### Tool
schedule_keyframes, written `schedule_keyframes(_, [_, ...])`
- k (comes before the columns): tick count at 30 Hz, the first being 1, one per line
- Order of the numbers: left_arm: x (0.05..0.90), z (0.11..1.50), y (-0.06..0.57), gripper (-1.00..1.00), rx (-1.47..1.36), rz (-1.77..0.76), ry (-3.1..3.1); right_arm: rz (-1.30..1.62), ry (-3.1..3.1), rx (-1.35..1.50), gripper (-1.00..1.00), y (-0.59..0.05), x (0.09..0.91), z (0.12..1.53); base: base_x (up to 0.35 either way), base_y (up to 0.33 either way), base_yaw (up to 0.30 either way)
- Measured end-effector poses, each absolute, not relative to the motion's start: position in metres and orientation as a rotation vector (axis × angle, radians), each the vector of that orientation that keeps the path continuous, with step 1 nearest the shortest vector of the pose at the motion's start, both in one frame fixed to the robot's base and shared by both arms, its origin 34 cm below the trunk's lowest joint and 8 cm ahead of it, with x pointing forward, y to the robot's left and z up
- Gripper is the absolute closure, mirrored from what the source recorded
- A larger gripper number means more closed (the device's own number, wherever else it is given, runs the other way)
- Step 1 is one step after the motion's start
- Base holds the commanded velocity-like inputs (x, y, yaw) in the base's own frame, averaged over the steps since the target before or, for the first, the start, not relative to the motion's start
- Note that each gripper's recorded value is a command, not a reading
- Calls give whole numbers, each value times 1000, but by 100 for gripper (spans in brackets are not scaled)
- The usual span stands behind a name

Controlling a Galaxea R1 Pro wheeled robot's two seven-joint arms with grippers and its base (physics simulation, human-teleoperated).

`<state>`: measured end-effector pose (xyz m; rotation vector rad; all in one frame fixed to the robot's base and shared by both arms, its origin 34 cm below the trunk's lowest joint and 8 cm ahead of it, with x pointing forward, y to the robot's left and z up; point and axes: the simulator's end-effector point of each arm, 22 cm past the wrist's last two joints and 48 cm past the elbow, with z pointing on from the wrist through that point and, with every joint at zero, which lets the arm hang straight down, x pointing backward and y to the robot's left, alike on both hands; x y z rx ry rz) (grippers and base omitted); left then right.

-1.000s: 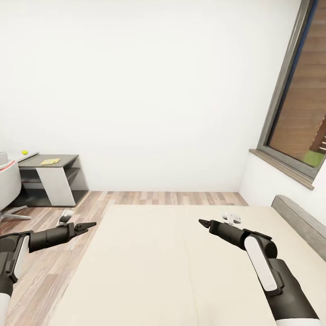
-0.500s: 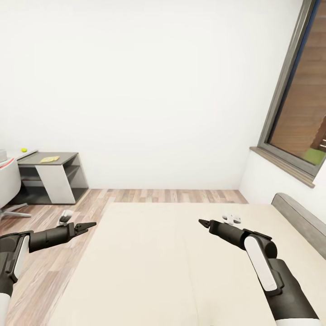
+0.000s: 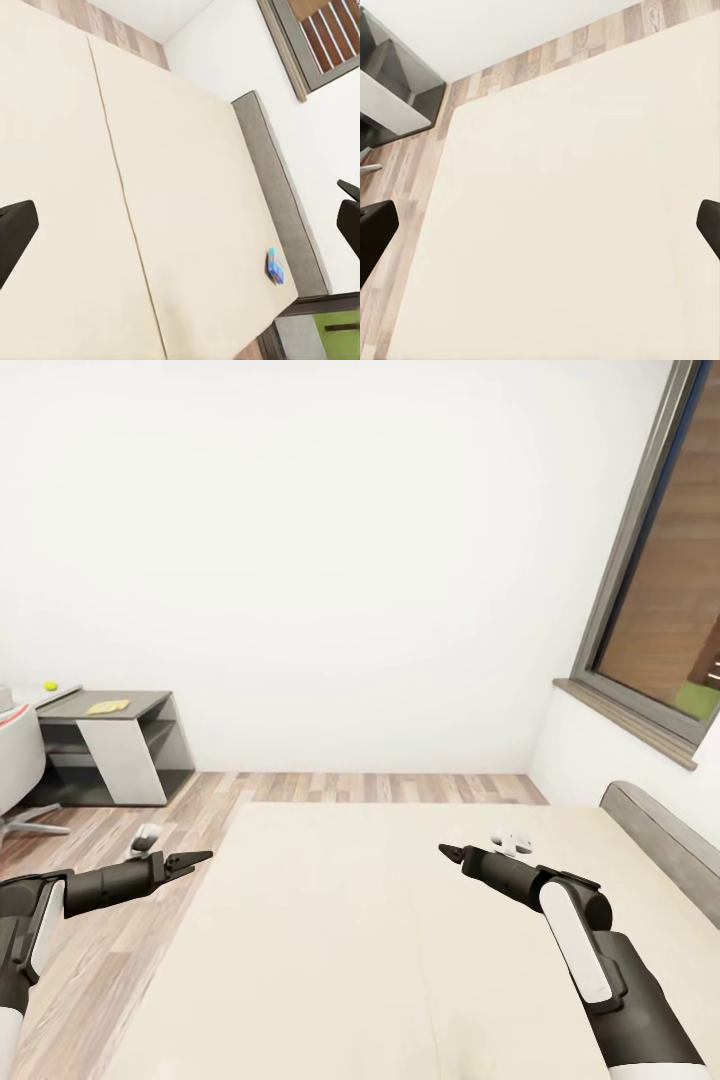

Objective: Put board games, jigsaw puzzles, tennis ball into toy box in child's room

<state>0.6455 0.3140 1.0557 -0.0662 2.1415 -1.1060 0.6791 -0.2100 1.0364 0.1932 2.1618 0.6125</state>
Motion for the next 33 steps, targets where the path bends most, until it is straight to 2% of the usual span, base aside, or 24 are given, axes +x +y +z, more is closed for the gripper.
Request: schedule_keyframes(33, [647,1044,314,-100,-73,-1107,2158,610,2183,200,-100,-211,680,1024,0,0,0])
